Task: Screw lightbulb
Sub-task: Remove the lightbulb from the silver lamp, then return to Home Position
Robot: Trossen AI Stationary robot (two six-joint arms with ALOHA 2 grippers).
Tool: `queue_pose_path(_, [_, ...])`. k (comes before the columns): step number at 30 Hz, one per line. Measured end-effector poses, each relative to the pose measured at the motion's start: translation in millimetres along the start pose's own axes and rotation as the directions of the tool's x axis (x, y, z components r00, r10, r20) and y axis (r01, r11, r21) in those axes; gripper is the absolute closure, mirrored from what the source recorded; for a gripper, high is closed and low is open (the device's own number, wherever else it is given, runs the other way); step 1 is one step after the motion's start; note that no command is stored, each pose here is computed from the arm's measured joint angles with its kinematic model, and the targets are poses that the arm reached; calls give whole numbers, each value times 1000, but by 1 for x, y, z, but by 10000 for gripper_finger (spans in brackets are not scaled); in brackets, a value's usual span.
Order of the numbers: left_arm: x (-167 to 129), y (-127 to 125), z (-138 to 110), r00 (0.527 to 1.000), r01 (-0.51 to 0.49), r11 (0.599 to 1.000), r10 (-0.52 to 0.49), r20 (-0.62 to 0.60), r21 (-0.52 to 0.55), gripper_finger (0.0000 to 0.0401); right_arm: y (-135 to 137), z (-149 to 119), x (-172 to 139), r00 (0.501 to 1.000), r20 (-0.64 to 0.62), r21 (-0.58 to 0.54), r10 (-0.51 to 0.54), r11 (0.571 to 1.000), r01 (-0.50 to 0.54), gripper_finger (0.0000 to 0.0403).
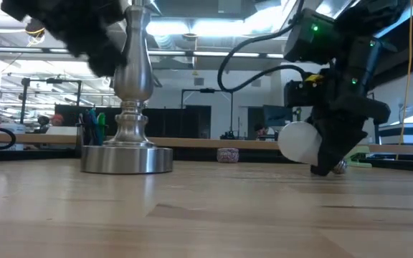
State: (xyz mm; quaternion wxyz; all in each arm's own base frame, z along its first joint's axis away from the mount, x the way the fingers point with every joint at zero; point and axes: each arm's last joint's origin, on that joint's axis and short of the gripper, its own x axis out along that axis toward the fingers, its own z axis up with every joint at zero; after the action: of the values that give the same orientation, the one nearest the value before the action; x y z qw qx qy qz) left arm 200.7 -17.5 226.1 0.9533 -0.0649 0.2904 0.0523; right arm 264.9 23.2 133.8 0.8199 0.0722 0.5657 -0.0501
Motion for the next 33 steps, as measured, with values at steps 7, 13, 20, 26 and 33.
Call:
queue_pose_path(7, [-22, 6, -20, 957, -98, 986, 57, -283, -132, 134, 0, 0, 3, 1000, -7, -2, -1, 1000, 1, 256])
queue_pose_path(13, [-24, 5, -28, 931, -129, 981, 68, -359, -148, 134, 0, 1, 3, 1000, -3, 0, -29, 1000, 29, 194])
queue_pose_path(20, [-32, 7, -30, 927, -109, 987, 56, -371, -122, 134, 3, 19, -52, 987, -146, -12, -64, 998, 63, 36])
queue_pose_path(26, [-60, 10, -19, 980, -51, 990, 25, -197, -132, 134, 8, 30, -139, 991, -131, -49, -5, 999, -2, 8])
queue_pose_path(33, [-92, 21, -22, 970, -98, 987, 124, 208, -131, 134, 15, -6, -182, 814, 580, -33, -28, 998, 58, 18])
